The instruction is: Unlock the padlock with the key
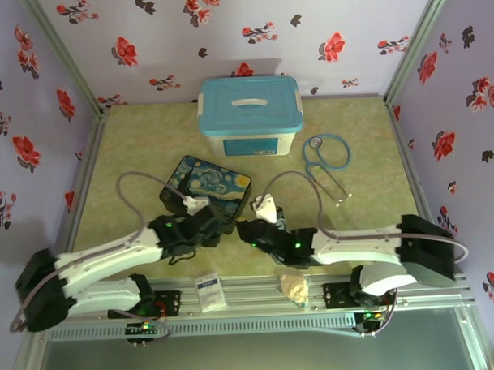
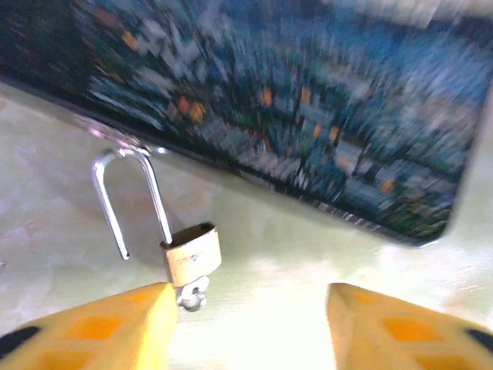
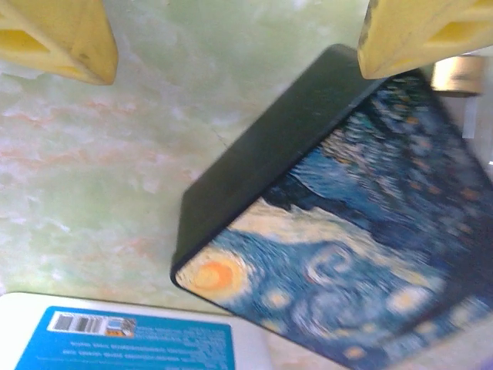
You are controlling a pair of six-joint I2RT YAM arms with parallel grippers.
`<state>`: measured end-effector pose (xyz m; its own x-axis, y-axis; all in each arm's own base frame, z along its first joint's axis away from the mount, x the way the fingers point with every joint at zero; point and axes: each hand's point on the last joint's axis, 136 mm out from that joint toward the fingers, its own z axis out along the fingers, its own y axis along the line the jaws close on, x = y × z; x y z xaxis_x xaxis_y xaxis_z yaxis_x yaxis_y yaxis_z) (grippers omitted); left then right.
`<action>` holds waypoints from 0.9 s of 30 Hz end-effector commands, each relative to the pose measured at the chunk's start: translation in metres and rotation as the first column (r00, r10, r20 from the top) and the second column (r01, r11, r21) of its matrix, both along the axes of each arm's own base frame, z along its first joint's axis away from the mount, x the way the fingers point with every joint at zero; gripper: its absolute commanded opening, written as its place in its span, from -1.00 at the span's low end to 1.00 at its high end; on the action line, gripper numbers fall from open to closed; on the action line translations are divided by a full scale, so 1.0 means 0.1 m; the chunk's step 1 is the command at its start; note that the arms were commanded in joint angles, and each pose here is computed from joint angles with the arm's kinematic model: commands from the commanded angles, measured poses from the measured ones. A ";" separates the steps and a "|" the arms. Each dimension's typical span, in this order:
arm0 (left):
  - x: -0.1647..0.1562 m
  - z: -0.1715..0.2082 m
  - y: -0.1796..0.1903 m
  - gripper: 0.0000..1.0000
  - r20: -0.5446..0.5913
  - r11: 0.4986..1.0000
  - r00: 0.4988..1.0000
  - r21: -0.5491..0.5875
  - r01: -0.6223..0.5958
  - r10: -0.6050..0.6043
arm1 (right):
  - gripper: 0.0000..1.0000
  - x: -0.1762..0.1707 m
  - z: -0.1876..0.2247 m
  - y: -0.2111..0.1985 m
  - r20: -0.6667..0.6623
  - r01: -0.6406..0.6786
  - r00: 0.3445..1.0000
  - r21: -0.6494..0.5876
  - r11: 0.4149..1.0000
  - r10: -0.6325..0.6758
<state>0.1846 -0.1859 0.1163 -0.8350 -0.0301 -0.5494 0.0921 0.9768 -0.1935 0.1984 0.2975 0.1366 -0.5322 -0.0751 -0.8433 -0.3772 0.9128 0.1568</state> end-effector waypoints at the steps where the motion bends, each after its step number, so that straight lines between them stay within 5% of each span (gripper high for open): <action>1: 0.06 0.16 0.18 0.19 0.021 0.994 1.000 -0.111 -0.011 0.013 | 0.63 -0.16 0.13 0.15 -0.061 -0.112 0.991 0.092 0.989 0.118; 5: 0.29 0.32 0.47 0.43 0.059 0.989 0.995 -0.131 -0.066 0.075 | 0.60 -0.45 0.10 0.55 -0.136 -0.243 0.954 0.164 0.956 0.266; 9: 0.53 0.34 0.61 0.48 0.046 0.980 0.991 -0.162 -0.114 0.123 | 0.61 -0.66 -0.06 1.05 -0.168 -0.320 0.925 0.133 0.938 0.340; 19: 0.72 0.27 0.82 0.50 0.056 0.963 0.978 -0.191 -0.188 0.201 | 0.64 -0.38 -0.69 1.42 -0.232 -0.136 0.962 0.037 0.990 0.141; 27: 0.66 0.19 0.79 0.52 0.036 0.957 0.981 -0.229 -0.179 0.192 | 0.63 -0.15 -0.99 1.42 -0.299 -0.066 0.950 0.078 0.995 0.086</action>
